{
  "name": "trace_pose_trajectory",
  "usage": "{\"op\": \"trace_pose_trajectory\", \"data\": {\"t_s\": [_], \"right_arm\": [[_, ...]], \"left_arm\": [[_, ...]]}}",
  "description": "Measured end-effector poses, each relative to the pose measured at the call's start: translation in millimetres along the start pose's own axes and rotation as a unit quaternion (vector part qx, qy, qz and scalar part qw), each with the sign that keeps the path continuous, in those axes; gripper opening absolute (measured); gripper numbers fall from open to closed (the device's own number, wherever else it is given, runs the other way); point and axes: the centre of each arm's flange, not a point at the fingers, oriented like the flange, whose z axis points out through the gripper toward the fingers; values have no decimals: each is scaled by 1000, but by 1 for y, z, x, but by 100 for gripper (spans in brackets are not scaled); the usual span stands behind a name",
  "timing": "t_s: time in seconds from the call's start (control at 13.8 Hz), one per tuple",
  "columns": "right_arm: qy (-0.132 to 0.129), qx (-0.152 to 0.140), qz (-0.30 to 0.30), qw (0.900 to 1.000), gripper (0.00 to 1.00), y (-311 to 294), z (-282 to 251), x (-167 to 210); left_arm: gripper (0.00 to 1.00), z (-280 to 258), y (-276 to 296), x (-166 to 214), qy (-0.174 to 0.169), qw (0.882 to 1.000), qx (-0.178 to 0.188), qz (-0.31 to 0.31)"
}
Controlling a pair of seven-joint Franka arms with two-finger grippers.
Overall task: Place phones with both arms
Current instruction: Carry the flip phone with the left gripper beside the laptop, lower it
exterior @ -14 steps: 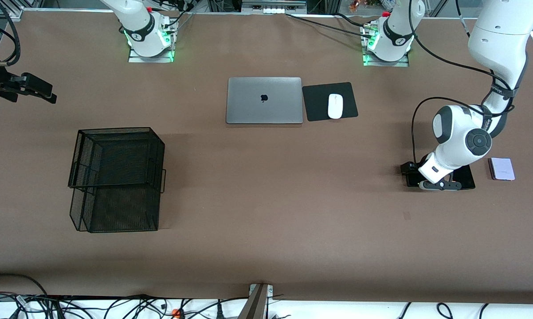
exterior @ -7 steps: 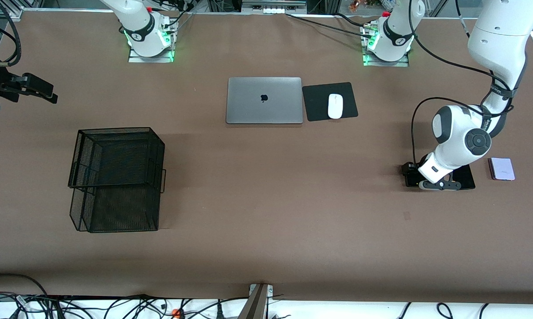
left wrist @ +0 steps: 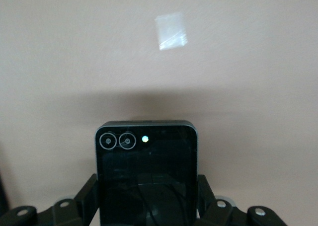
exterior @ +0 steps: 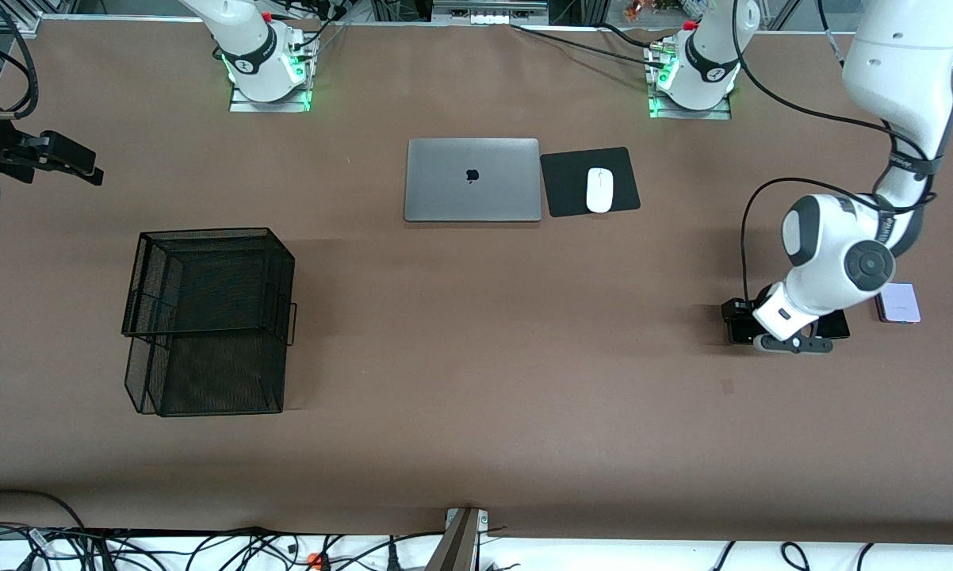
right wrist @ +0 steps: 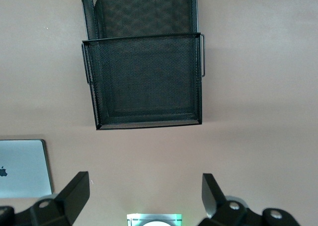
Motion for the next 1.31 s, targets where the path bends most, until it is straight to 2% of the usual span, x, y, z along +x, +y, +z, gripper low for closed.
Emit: {"op": "trace_pose_trajectory", "data": {"t_s": [0.22, 0.36, 0.51, 0.73, 0.94, 1.09, 1.31], "right_arm": [[0, 0, 0, 1000, 100, 0, 0, 0], [0, 0, 0, 1000, 100, 0, 0, 0], [0, 0, 0, 1000, 100, -1, 0, 0], [0, 1, -1, 1000, 100, -1, 0, 0], [-2, 3, -1, 1000, 100, -2, 2, 1], [-2, 7, -2, 1000, 100, -3, 2, 1], [-2, 11, -4, 1000, 100, -6, 2, 2]], "left_arm": [[79, -70, 56, 25, -11, 999, 5, 37], [79, -103, 121, 31, -5, 999, 9, 51], [79, -112, 204, 23, 2, 998, 8, 58], [79, -89, 316, 4, -4, 1000, -9, 22], [79, -47, 410, -10, 28, 999, -29, -13], [79, -9, 454, -24, 37, 998, -38, -13], [79, 37, 482, -36, 42, 998, -43, -4]]}}
